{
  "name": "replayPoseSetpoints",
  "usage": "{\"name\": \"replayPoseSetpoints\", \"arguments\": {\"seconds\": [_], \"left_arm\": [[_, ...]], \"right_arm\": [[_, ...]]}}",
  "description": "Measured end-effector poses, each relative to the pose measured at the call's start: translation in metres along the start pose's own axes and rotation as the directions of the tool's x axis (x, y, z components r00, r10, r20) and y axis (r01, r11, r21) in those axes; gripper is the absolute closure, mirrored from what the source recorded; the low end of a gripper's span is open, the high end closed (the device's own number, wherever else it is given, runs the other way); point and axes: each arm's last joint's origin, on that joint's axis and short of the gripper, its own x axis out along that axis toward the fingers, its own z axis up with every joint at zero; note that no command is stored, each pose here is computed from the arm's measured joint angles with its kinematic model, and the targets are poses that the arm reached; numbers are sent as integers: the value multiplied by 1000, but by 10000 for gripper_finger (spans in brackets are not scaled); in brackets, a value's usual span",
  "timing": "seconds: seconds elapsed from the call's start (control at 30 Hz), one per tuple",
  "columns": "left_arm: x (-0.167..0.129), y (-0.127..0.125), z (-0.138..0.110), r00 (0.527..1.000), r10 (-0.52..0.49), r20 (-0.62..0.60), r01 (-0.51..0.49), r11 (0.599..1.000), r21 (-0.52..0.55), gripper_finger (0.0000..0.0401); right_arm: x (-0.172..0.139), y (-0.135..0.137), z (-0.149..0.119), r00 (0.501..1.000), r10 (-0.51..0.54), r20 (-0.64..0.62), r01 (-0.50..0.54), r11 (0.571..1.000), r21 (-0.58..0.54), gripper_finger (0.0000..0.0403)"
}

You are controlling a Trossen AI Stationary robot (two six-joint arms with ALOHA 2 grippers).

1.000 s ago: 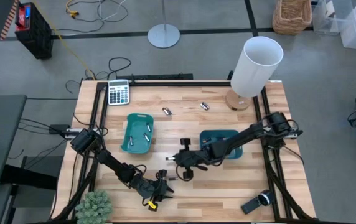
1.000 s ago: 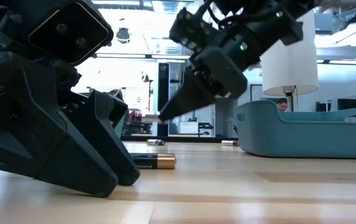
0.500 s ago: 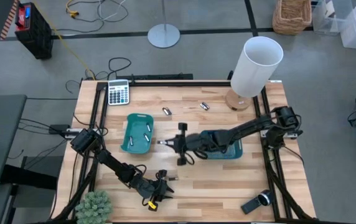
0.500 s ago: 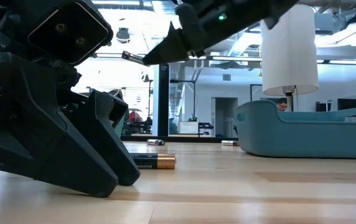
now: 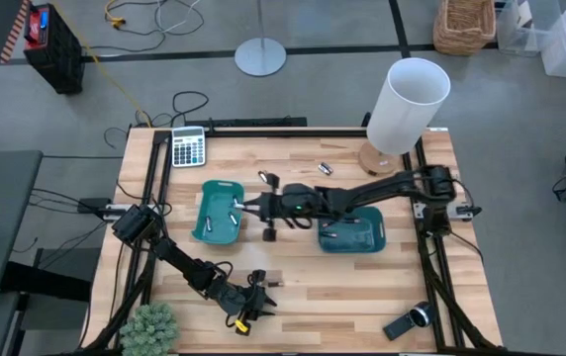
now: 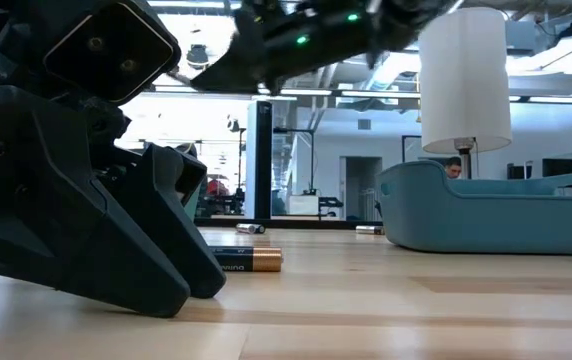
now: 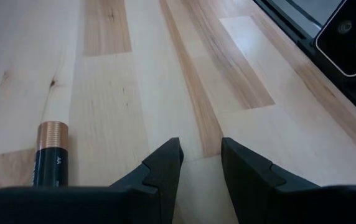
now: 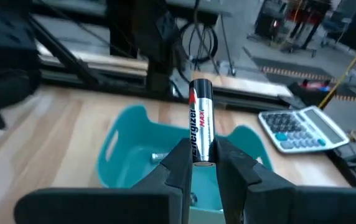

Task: Sort batteries
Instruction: Put the silver battery into the green bin, then put the black battery into the dark blue bin

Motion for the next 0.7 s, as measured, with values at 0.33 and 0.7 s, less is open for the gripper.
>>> {"name": "replayPoseSetpoints", "arguments": {"seconds": [0.33, 0.7], "left_arm": [[0, -1, -1, 1000, 0, -3, 0, 1000, 23, 285], [1, 3, 1, 1000, -18, -9, 18, 999, 38, 285]], "right_arm": [[50, -14, -10, 994, 69, -83, -68, 998, 16, 327], [59, -18, -9, 994, 68, -84, -66, 997, 30, 217]]}}
